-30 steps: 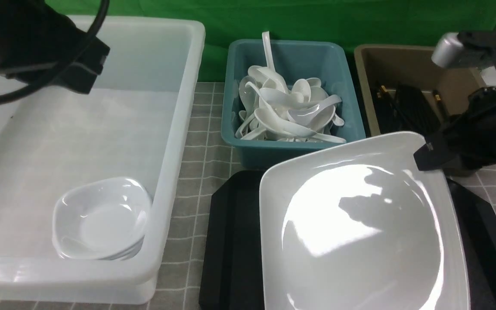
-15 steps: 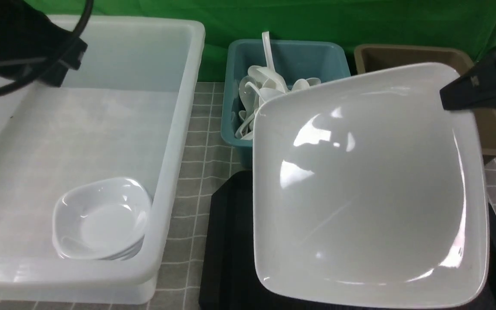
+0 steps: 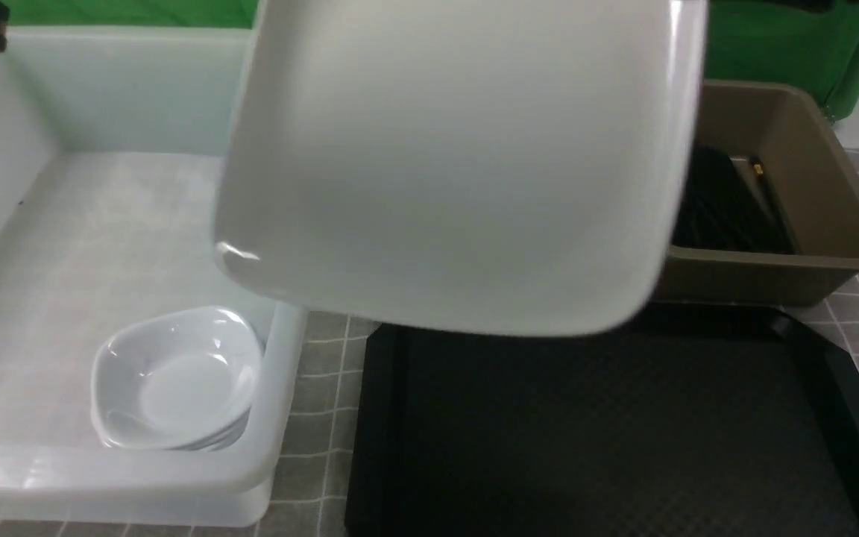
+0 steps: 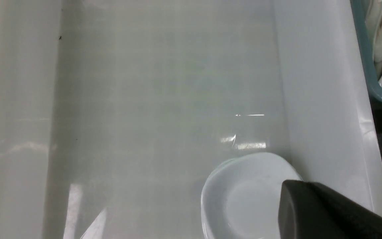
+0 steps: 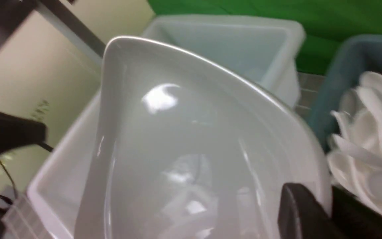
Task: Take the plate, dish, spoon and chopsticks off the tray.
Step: Use the right arm to put the plate into the large storage box on the left
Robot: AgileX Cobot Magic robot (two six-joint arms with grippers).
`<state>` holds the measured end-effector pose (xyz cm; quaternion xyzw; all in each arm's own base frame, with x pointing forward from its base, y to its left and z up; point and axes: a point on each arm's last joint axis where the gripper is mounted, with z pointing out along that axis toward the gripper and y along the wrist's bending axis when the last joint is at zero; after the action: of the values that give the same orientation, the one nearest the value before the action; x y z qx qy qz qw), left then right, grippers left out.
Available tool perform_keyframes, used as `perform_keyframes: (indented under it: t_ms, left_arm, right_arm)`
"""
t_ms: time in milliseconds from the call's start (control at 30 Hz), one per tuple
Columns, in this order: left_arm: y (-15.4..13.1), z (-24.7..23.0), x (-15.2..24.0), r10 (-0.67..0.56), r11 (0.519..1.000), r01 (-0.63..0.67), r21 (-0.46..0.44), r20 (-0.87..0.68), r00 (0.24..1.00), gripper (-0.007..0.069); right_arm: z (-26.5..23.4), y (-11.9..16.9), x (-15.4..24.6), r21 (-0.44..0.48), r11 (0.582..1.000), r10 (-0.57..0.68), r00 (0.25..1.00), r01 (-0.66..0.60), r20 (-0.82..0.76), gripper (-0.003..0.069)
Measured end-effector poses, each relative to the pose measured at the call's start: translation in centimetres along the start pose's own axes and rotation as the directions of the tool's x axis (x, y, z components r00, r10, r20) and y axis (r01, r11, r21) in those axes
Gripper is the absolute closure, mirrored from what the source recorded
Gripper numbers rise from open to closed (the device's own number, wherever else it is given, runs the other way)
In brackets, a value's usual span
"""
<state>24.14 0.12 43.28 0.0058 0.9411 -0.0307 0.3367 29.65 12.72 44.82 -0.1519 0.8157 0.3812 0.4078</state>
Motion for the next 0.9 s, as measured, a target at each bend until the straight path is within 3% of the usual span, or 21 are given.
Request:
perform_keyframes:
  t_ms: [433,733,900]
  left_arm:
    - [5.0,-1.6,0.4,-0.209,0.975,0.213,-0.059,0.070,0.975,0.0614]
    - [5.4,-1.8,0.4,-0.207,0.978,0.209,-0.022,0.082,0.975,0.0614]
    - [5.1,-1.8,0.3,-0.177,0.984,0.178,0.006,0.086,0.980,0.0614]
  right_arm:
    - [15.2,2.2,-2.2,-0.138,0.990,-0.018,0.995,0.031,0.098,0.0604]
    - [24.6,2.1,0.6,-0.108,0.993,-0.016,0.979,0.038,0.202,0.0604]
    - [28.4,1.9,3.6,-0.065,0.990,-0.107,0.975,0.121,0.196,0.0604]
